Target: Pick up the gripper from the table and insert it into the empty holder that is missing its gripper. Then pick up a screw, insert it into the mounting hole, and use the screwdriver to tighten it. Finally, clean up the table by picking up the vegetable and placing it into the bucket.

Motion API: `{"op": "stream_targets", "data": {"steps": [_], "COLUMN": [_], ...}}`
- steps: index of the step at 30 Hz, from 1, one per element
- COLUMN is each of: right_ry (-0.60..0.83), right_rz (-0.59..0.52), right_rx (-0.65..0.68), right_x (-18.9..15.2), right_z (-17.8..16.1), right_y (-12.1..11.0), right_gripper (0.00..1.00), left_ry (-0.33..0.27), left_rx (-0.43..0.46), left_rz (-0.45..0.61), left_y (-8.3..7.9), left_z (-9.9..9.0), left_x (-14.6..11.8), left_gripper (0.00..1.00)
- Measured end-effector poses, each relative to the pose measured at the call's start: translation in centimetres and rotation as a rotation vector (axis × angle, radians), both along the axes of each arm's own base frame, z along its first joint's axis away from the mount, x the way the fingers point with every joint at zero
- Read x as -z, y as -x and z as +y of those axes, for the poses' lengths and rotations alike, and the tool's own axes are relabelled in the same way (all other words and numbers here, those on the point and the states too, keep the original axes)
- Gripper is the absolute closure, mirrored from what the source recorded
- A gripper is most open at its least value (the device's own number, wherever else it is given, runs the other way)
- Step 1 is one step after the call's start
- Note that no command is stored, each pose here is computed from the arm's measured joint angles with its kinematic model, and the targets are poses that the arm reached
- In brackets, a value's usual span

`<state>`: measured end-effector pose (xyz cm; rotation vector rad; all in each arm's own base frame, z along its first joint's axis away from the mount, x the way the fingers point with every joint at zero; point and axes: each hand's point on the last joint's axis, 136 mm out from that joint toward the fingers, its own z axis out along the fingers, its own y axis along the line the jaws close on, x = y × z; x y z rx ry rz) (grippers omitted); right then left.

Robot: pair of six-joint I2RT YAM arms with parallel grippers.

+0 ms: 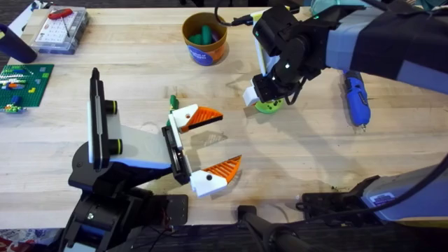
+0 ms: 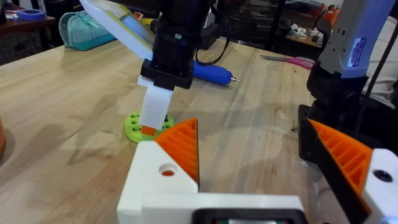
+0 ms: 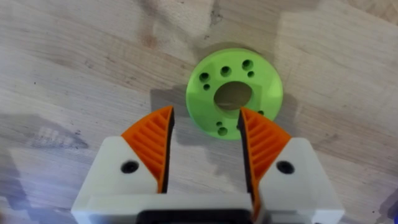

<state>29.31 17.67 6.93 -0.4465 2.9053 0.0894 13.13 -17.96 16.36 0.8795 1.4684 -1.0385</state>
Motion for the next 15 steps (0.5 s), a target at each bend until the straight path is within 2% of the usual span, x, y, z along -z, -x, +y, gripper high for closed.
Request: {"op": "stream_targets", "data": {"steps": [15], "right_ry": [0.037], "right_rz": [0.030], "right_rx": [-0.009], "right_x": [-0.79], "right_z": [-0.66], "right_y": [0.61], "right_gripper": [0.402], "left_ry": [-0.002], "left_rx": [0.000], "left_rz": [0.010], "left_y": [0.01], "left_z": [0.00], "left_x": [0.17], "left_gripper": [0.010]}}
